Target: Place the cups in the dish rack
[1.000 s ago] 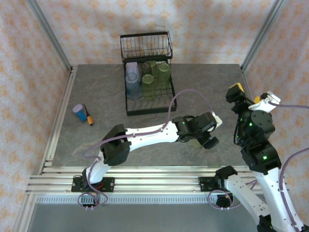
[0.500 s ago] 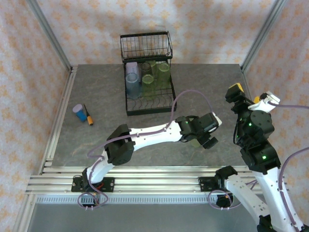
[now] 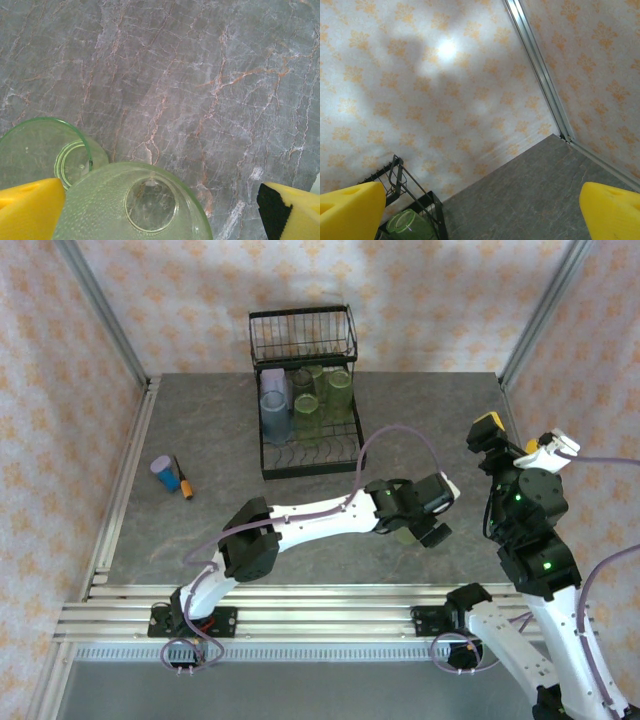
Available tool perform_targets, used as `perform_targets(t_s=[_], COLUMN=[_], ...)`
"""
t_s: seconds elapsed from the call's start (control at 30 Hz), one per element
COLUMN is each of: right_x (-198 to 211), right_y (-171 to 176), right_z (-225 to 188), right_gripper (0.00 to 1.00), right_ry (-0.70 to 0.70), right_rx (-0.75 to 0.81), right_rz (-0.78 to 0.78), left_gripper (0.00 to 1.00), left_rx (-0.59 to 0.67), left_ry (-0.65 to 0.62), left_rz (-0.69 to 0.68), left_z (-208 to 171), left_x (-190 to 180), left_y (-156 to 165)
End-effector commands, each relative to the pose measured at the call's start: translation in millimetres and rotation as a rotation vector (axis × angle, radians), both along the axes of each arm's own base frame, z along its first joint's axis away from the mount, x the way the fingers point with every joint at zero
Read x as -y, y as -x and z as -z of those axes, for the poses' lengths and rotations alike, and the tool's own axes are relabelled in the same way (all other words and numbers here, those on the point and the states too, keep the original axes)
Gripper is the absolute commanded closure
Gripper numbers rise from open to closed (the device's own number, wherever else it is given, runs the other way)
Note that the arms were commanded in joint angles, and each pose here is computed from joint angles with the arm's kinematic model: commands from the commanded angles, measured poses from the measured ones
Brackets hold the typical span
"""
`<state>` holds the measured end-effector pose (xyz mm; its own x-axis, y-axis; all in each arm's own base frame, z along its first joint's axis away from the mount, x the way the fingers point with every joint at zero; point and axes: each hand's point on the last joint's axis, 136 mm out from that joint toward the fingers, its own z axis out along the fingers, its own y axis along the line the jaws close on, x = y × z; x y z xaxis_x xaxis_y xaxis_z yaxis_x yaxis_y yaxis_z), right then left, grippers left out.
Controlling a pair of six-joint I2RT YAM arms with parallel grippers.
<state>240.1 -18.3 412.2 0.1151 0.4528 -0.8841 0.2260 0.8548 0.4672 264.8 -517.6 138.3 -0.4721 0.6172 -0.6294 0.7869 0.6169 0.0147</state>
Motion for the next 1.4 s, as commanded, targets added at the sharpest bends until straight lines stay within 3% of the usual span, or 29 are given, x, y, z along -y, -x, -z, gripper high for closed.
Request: perform_targets(t_s=[0.0, 0.23, 0.93, 1.37], right_x=[2.9, 1.5, -0.1, 0.4], right_y=[1.0, -1.0, -4.3, -3.8], right_z=[-2.4, -2.1, -0.6, 0.8], right_gripper=[0.01, 0.01, 0.01, 0.01], right_ry=[-0.003, -0.009, -0.004, -0.006], right_rx=[0.023, 0.024, 0.016, 0.013], right_rz=[0.015, 0.010, 0.008, 0.009], left_gripper=[0.01, 0.01, 0.01, 0.01], left_rx=[0.038, 0.041, -0.113, -0.118], left_ry=[0.081, 0.039, -0.037, -0.120], left_rz=[-0.031, -0.103, -0.068, -0.067], left_z=[-48.8, -51.9, 4.2, 24.9], left_x=[-2.7, -22.9, -20.7, -30.9], left_y=[-3.9, -15.6, -1.3, -1.0])
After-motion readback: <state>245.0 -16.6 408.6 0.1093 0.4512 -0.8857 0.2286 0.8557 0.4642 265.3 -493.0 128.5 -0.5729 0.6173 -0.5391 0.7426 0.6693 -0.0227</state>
